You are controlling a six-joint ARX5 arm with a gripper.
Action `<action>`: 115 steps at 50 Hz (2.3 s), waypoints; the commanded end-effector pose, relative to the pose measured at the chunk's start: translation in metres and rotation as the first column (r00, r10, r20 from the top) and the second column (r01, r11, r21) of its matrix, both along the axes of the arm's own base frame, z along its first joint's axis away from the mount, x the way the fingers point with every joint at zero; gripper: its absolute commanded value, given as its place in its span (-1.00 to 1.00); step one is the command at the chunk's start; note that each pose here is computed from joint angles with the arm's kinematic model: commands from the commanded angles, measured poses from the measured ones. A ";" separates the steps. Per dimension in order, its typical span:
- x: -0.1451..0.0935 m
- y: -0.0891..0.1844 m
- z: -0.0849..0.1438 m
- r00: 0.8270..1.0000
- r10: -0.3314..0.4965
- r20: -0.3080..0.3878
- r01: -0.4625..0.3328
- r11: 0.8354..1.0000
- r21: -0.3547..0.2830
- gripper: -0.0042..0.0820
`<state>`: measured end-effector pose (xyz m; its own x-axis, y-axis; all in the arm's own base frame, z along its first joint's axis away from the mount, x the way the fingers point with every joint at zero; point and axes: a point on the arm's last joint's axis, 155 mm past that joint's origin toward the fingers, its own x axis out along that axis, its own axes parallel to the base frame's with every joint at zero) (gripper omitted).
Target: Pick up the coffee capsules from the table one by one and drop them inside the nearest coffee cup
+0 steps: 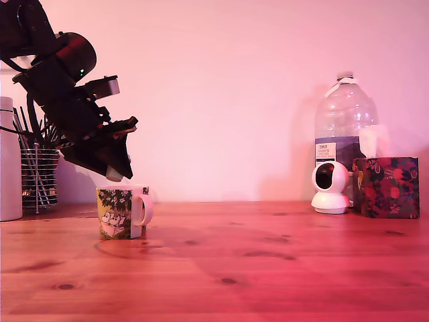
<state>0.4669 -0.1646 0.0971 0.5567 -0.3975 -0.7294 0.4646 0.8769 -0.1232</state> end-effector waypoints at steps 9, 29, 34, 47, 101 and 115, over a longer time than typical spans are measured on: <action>0.002 0.006 -0.012 1.000 0.014 -0.020 -0.014 1.000 0.019 0.73; 0.001 0.005 -0.001 1.000 0.009 0.003 -0.009 1.000 0.014 0.66; -0.003 0.005 0.013 1.000 0.006 0.020 -0.006 1.000 0.008 0.23; -0.018 0.013 0.051 0.998 0.019 0.060 -0.020 1.000 0.007 -0.96; -0.183 0.087 0.076 0.884 0.279 0.375 -0.212 0.954 -0.210 -0.96; -0.207 0.098 0.105 0.817 0.361 0.449 -0.232 0.920 -0.316 -0.96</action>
<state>0.2612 -0.0699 0.2158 0.9327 -0.2912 -0.2125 0.2623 0.9526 -0.1543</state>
